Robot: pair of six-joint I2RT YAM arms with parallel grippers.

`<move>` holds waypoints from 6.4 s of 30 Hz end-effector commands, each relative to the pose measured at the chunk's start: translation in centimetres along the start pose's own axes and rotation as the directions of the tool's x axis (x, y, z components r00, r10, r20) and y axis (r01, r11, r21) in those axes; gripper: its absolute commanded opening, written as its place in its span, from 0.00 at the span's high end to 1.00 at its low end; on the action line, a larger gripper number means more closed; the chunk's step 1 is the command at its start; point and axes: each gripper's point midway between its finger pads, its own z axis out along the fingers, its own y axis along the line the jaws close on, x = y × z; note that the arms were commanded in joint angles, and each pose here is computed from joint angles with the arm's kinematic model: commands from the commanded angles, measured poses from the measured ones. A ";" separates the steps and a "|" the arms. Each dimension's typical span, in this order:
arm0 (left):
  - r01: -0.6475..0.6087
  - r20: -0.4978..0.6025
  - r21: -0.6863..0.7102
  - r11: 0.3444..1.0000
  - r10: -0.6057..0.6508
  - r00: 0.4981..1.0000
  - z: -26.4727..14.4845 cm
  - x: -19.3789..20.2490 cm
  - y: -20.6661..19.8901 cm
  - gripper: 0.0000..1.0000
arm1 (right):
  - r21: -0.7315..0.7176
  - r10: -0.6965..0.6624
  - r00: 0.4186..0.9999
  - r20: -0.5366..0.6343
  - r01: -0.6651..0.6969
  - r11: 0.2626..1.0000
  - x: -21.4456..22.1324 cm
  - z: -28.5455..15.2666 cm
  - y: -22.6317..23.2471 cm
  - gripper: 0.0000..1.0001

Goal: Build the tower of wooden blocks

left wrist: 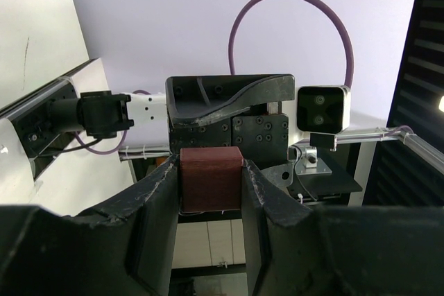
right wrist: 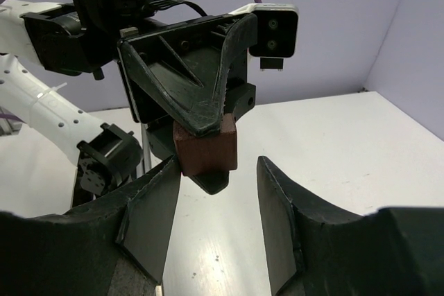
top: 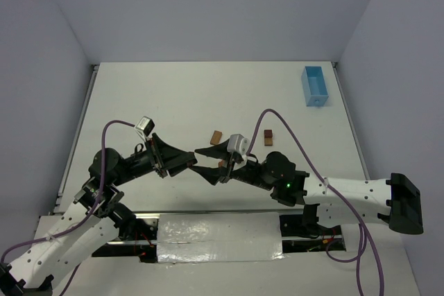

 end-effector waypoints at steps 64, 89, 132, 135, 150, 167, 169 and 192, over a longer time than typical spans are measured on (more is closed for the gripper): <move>-0.394 -0.117 -0.912 0.113 0.850 0.513 -10.6 -15.6 8.6 0.01 | 0.922 0.849 0.364 -0.382 0.217 0.322 17.8 -22.9 -23.6 0.87; -0.452 -0.185 -0.887 0.093 0.825 0.533 -9.3 -15.3 9.8 0.01 | 0.907 0.875 0.266 -0.405 0.241 0.347 22.6 -24.6 -25.9 0.85; -0.477 -0.201 -0.873 0.100 0.818 0.538 -8.9 -15.0 10.0 0.00 | 0.893 0.873 0.229 -0.431 0.245 0.376 22.7 -25.1 -26.1 0.79; -0.481 -0.202 -0.871 0.101 0.818 0.538 -8.8 -15.0 10.0 0.01 | 0.889 0.868 0.228 -0.440 0.246 0.386 22.5 -25.2 -26.0 0.77; -0.499 -0.208 -0.860 0.108 0.819 0.535 -8.5 -14.8 10.0 0.00 | 0.861 0.856 0.200 -0.477 0.303 0.409 22.1 -26.1 -26.2 0.83; -0.512 -0.216 -0.852 0.109 0.817 0.534 -8.4 -14.6 10.1 0.01 | 0.850 0.843 0.176 -0.508 0.263 0.457 22.4 -24.7 -26.8 0.77; -0.513 -0.213 -0.851 0.112 0.819 0.533 -8.3 -14.6 10.0 0.01 | 0.848 0.843 0.170 -0.510 0.262 0.461 22.5 -24.7 -26.8 0.77; -0.525 -0.225 -0.844 0.112 0.814 0.535 -8.1 -14.5 10.3 0.00 | 0.843 0.847 0.135 -0.515 0.262 0.470 23.4 -25.2 -26.2 0.75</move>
